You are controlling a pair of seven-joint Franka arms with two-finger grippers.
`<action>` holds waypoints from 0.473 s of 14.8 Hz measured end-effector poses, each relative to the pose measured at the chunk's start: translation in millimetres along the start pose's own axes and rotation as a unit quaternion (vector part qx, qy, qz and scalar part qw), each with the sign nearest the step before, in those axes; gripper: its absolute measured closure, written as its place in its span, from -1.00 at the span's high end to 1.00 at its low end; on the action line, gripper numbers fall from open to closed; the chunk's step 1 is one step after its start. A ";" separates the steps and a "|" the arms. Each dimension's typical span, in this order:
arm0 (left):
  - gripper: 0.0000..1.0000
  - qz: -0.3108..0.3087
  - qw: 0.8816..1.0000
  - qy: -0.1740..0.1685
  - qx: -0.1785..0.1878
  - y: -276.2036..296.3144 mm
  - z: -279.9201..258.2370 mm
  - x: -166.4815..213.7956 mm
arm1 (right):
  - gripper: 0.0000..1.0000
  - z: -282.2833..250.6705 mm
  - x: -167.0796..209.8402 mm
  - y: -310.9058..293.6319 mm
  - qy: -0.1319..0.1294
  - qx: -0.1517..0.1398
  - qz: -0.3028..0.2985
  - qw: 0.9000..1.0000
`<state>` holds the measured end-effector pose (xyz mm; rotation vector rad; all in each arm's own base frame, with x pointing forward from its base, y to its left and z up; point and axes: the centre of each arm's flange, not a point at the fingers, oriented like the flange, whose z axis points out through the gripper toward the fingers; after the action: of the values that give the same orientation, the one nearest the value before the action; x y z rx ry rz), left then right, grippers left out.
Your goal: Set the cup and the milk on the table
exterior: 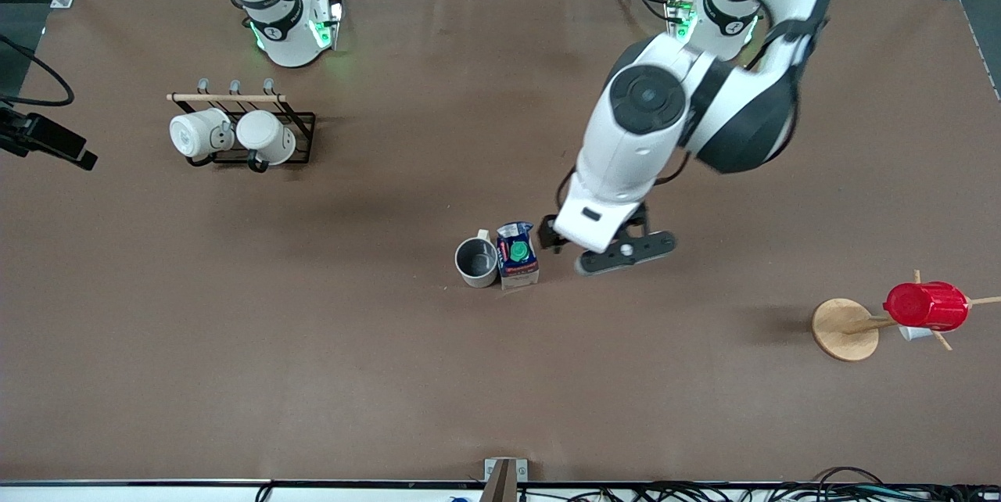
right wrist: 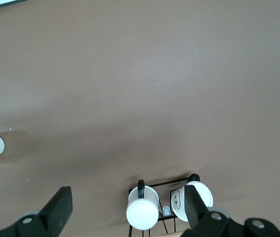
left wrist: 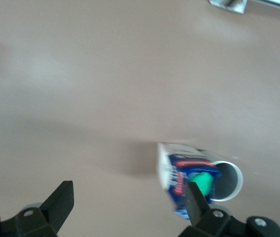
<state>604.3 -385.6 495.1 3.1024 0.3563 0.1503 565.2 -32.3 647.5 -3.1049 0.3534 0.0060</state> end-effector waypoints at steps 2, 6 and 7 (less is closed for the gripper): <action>1.00 -0.006 1.000 0.010 0.014 -26.2 -26.3 11.2 | 1.00 0.1 -0.2 -1.0 0.000 0.000 -0.001 1.000; 1.00 0.007 1.000 0.015 0.026 -101.5 -77.5 45.9 | 1.00 0.1 -0.4 -2.6 0.000 0.000 -0.003 1.000; 1.00 0.030 0.999 0.010 0.033 -126.0 -90.9 52.8 | 1.00 0.3 -0.8 -2.9 -0.001 0.000 -0.009 1.000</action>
<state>618.3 -250.5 587.2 3.1804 0.2754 0.1735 565.1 -29.3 647.2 -3.1079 0.3250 0.0102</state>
